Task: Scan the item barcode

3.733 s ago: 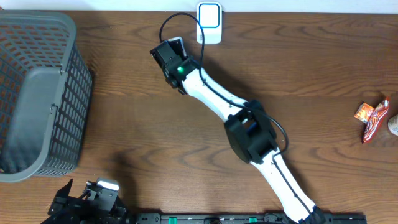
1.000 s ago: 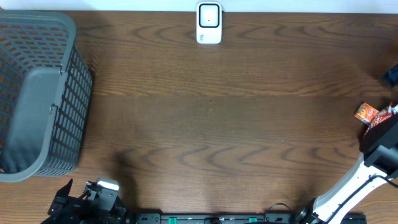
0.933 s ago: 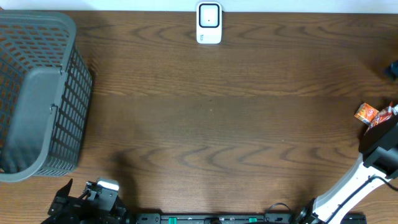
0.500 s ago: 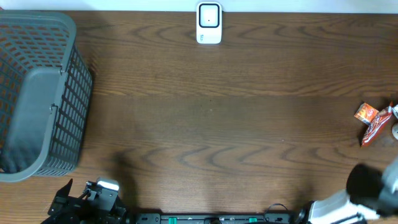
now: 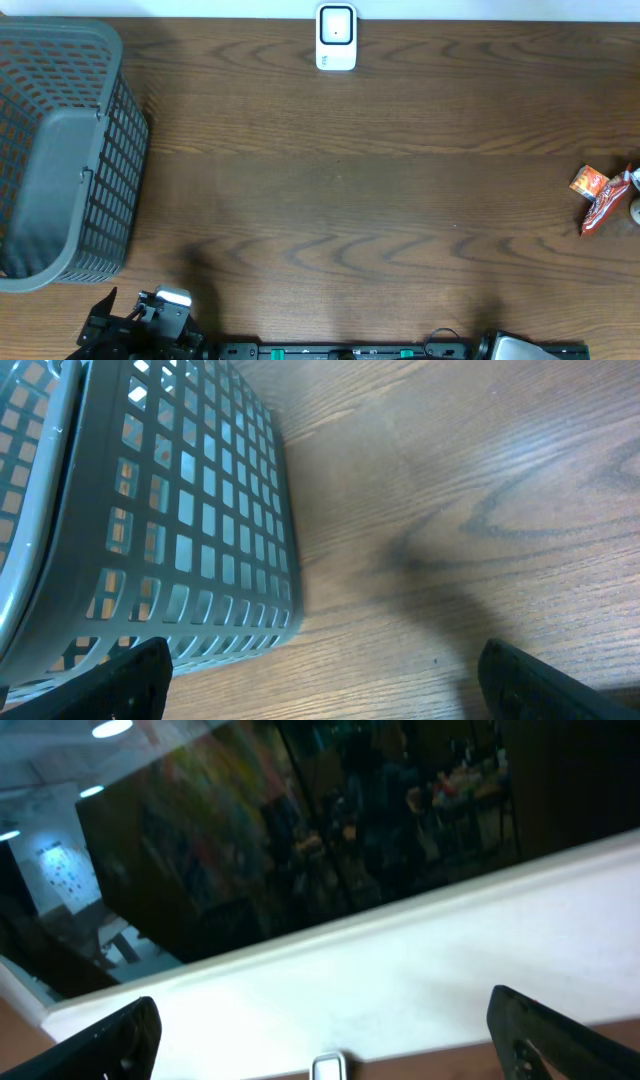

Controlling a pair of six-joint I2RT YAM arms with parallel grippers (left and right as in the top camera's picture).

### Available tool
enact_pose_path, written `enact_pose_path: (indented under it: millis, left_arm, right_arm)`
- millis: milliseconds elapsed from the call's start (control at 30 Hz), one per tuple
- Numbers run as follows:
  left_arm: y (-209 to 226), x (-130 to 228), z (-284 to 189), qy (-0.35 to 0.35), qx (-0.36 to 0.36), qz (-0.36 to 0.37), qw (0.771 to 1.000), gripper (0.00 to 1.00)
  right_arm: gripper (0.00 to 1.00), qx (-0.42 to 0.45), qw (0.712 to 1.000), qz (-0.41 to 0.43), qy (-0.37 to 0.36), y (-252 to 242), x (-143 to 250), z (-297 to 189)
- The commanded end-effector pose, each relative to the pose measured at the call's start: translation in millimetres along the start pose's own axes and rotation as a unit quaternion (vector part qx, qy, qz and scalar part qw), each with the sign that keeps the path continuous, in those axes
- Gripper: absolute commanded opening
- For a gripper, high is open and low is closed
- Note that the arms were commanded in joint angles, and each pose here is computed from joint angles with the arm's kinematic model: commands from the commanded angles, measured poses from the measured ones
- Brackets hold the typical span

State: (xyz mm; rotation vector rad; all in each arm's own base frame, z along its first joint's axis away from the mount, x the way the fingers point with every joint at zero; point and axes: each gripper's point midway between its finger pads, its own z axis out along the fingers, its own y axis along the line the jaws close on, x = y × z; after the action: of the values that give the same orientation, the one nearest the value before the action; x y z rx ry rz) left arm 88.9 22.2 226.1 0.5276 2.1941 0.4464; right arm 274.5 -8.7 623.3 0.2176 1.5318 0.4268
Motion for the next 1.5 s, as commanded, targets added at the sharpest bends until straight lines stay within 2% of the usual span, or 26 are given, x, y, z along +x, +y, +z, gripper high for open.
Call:
enact_pose_path:
  millis: [0, 100, 233, 367, 567, 633, 733, 867, 1033, 1133, 1233, 1333, 1467]
  left_arm:
    - [1, 0, -1, -0.001, -0.002, 0.002, 1.0, 0.98]
    - [1, 0, -1, -0.001, -0.002, 0.002, 1.0, 0.98]
    - [17, 9, -2, 0.027, -0.049, 0.002, 0.998, 0.98]
    - [17, 10, -2, 0.028, -0.05, 0.004, 0.998, 0.98]
    - [18, 8, -2, 0.025, -0.052, 0.003, 0.998, 0.98]
    - [21, -2, -2, 0.002, -0.053, 0.0, 0.999, 0.98]
    - [6, -39, -4, -0.088, 0.0, -0.001, 0.996, 0.98]
    - [-4, -90, -21, -0.214, 0.046, 0.01, 0.976, 0.98]
    - [29, -145, -51, -0.335, -0.02, 0.019, 0.942, 0.98]
    - [54, -179, -80, -0.413, -0.077, 0.024, 0.907, 0.98]
    - [73, -201, -102, -0.462, -0.117, 0.024, 0.879, 0.98]
    - [105, -214, -116, -0.486, -0.168, -0.04, 0.857, 0.98]
    - [128, -228, -115, -0.492, -0.204, -0.065, 0.844, 0.98]
  right_arm:
    - [0.99, -0.001, 1.0, -0.006, 0.023, -2, 16, 1]
    - [0.99, -0.002, 1.0, -0.006, 0.025, -3, 25, -3]
    - [0.99, -0.01, 1.0, -0.007, 0.025, -8, 50, -6]
    - [0.99, -0.022, 1.0, -0.011, 0.019, -14, 77, -10]
    - [0.99, -0.044, 0.999, -0.018, -0.026, -22, 110, -24]
    - [0.99, -0.048, 0.998, -0.007, -0.039, -23, 116, -29]
    - [0.99, -0.056, 0.997, -0.005, -0.056, -21, 117, -36]
    - [0.99, -0.059, 0.996, -0.007, -0.061, -19, 115, -39]
    - [0.99, -0.061, 0.996, -0.009, -0.066, -17, 113, -42]
    - [0.99, -0.066, 0.995, -0.014, -0.076, -12, 110, -51]
    - [0.99, -0.074, 0.993, -0.021, -0.092, -4, 105, -66]
    - [0.99, -0.086, 0.989, -0.033, -0.118, 9, 98, -89]
    - [0.99, -0.106, 0.98, -0.052, -0.16, 29, 91, -130]
